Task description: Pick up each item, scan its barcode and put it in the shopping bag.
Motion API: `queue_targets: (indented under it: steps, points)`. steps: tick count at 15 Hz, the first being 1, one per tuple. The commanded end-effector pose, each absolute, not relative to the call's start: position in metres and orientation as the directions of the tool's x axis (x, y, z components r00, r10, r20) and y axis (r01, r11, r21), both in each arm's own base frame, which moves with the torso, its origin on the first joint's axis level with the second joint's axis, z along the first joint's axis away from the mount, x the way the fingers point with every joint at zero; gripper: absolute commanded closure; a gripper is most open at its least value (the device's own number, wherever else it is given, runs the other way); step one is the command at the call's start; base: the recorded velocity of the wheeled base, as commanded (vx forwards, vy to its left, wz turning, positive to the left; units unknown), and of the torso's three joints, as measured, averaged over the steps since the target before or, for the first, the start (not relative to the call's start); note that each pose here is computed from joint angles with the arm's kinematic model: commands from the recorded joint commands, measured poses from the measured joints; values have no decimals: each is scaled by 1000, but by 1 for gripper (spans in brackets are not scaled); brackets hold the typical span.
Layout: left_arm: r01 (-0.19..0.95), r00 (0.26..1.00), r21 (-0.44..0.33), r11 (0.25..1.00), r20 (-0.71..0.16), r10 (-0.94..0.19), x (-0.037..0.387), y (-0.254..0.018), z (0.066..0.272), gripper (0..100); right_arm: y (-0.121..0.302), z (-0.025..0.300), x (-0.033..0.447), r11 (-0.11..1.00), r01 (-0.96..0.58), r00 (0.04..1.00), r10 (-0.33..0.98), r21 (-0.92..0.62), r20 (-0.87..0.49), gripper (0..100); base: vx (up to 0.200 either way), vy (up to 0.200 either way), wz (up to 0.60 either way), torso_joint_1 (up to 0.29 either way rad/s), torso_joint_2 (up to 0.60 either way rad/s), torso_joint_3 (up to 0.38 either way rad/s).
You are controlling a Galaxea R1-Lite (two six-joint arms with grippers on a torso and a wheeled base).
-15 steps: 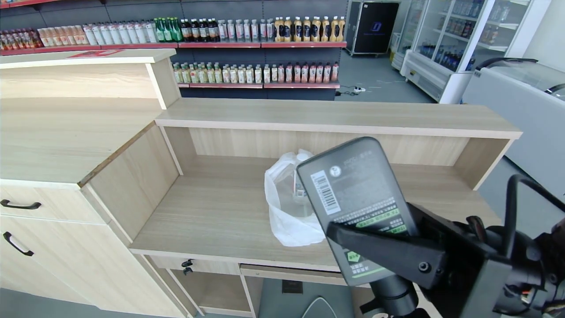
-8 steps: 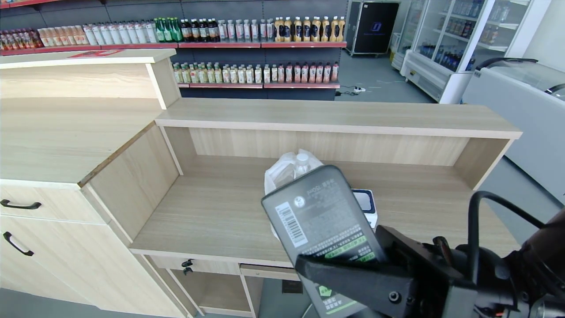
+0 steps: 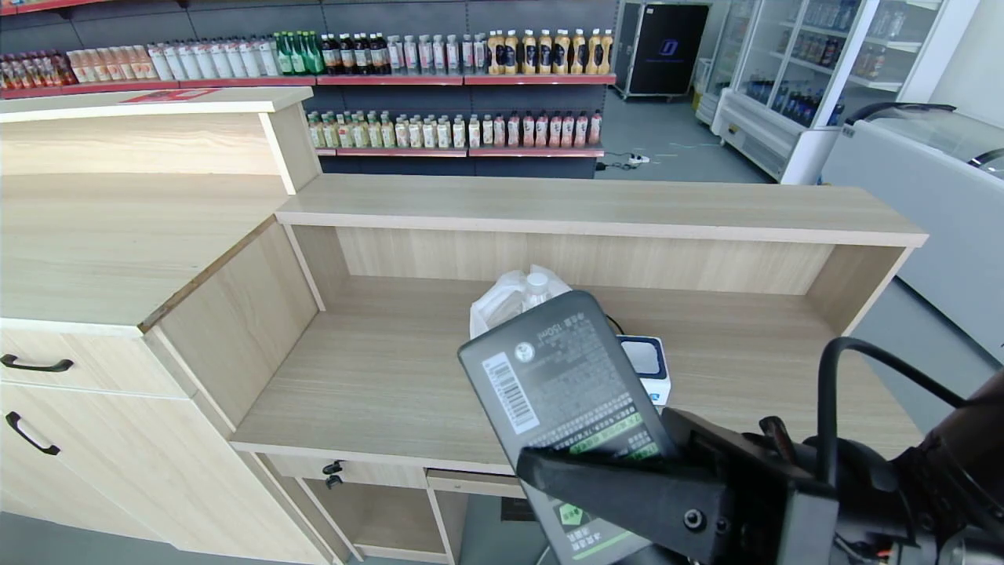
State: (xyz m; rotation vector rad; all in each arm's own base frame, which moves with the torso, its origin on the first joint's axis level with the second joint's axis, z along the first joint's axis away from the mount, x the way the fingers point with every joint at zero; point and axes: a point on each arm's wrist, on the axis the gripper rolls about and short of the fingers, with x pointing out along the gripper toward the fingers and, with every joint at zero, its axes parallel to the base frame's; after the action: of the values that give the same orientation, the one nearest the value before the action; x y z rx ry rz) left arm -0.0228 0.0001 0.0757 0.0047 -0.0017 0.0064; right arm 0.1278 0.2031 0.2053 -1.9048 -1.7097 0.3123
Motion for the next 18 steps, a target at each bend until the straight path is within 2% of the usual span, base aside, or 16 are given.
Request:
queue_targets:
  steps: [1,12,15,18]
  points:
    - [-8,1000,3,1000,3,8,-23,0,76,0,204,204,132,-42,820,177,967,-571,183,100,0,0,0,0,0,0]
    - [-8,1000,5,1000,2,8,-23,0,76,0,209,211,127,-3,825,151,965,-565,215,100,0,0,0,0,0,0]
    - [-8,1000,5,1000,3,8,-23,0,76,0,213,215,133,-59,817,233,944,-574,234,100,0,0,0,0,0,0]
    - [-8,1000,5,1000,2,8,-23,0,76,0,216,210,131,-64,810,230,949,-582,215,100,0,0,0,0,0,0]
